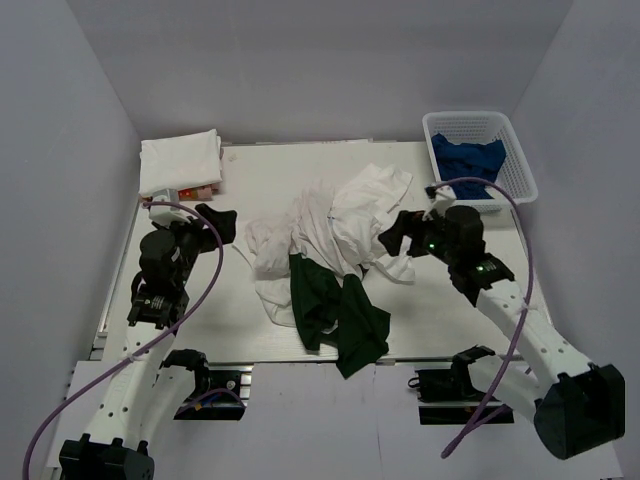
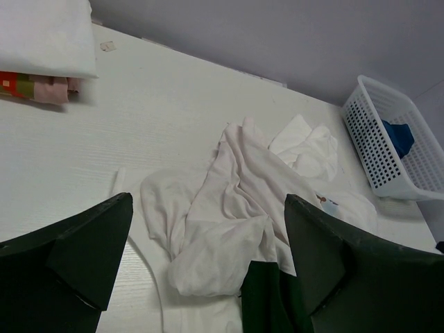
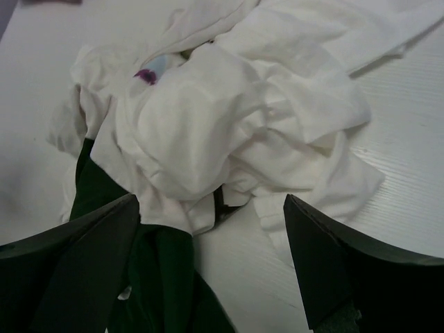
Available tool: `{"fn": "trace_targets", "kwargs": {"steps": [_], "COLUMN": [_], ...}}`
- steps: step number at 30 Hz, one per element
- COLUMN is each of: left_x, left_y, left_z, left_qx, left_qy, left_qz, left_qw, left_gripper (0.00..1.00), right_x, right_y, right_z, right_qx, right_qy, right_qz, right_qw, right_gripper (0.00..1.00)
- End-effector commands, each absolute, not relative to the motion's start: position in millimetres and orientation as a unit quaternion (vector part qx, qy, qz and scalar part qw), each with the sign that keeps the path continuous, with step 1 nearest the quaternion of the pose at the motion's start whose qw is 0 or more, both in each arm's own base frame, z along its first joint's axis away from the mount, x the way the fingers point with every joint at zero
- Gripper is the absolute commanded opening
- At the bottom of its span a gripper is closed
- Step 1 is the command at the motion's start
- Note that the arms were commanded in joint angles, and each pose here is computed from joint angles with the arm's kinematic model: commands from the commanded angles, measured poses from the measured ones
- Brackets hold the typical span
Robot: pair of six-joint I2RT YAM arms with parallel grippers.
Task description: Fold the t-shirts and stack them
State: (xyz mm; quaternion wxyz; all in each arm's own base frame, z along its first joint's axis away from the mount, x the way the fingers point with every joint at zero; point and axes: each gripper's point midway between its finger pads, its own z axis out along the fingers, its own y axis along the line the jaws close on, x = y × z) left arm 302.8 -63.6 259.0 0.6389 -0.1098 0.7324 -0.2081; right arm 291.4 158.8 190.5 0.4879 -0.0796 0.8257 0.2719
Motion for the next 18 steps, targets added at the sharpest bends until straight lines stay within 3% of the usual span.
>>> {"fn": "trace_targets", "kwargs": {"steps": [1,9,14,18], "left_x": [300,301,304,304], "left_y": [-67,-67,-71,-71], "left_z": [260,258,254,254], "left_qx": [-0.095,-0.095,-0.089,-0.086], "left_qy": [0.733,0.733,0.735,0.740], "left_qz": [-0.214,-0.214,-0.220,-0.216], "left_qw": [0.639,0.639,0.635,0.631], "left_gripper": [1.00,1.00,1.00,1.00], "right_x": [290,239,237,225], "right_y": [188,268,290,340], "right_z": [197,114,82,84], "right_qx": [-0.143,-0.251,-0.258,-0.288], "right_qy": [0.821,0.866,0.874,0.849], "right_qz": [0.253,0.207,0.163,0.197], "right_qw": [0.492,0.381,0.379,0.397], "right_gripper": [0.90,0.90,0.90,0.90]}}
